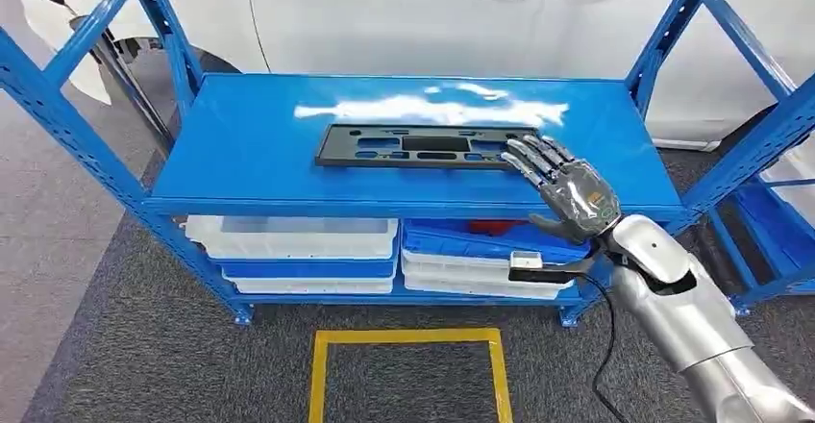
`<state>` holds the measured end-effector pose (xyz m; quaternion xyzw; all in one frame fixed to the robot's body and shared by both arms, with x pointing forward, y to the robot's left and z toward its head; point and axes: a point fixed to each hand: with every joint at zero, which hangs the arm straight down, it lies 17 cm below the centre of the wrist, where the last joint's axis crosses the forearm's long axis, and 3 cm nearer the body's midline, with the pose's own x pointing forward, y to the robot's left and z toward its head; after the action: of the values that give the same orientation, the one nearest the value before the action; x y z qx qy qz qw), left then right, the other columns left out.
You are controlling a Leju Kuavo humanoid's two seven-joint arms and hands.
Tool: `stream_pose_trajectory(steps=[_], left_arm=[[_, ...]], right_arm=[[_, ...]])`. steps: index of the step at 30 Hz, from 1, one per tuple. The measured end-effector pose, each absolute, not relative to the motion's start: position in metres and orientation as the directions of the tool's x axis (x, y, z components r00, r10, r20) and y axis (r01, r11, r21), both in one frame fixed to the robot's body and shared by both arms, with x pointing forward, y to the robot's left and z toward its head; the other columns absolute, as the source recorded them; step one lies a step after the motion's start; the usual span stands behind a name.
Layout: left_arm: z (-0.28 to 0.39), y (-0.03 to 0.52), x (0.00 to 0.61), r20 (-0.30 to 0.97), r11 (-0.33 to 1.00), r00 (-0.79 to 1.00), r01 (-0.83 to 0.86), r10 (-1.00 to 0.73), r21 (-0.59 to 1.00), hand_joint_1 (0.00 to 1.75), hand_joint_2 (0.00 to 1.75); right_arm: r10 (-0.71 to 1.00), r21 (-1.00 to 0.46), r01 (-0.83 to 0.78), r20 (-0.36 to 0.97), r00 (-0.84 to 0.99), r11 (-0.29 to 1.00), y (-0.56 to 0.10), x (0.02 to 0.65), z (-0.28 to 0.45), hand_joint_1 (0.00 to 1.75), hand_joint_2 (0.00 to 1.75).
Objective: Take the parts from the cabinet and place them on the table.
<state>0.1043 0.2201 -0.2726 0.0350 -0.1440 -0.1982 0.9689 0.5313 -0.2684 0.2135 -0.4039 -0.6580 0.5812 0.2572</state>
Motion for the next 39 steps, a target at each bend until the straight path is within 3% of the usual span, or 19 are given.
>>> stream_pose_trajectory(steps=[16,39], left_arm=[[-0.273,0.220,0.104,0.266,0.921,0.882,0.367,-0.390,0.131,0.00,0.00],[-0.272,0.215,0.106,0.279,0.922,0.879,0.367,-0.388,0.126,0.00,0.00]], right_arm=[[0.807,-0.970,0.221,-0.209,-0.552,-0.100,-0.259,0.554,0.221,0.00,1.75],[0.776,-0.967,0.213,-0.240,-0.583,-0.138,-0.233,0.576,0.236,0.00,1.75]])
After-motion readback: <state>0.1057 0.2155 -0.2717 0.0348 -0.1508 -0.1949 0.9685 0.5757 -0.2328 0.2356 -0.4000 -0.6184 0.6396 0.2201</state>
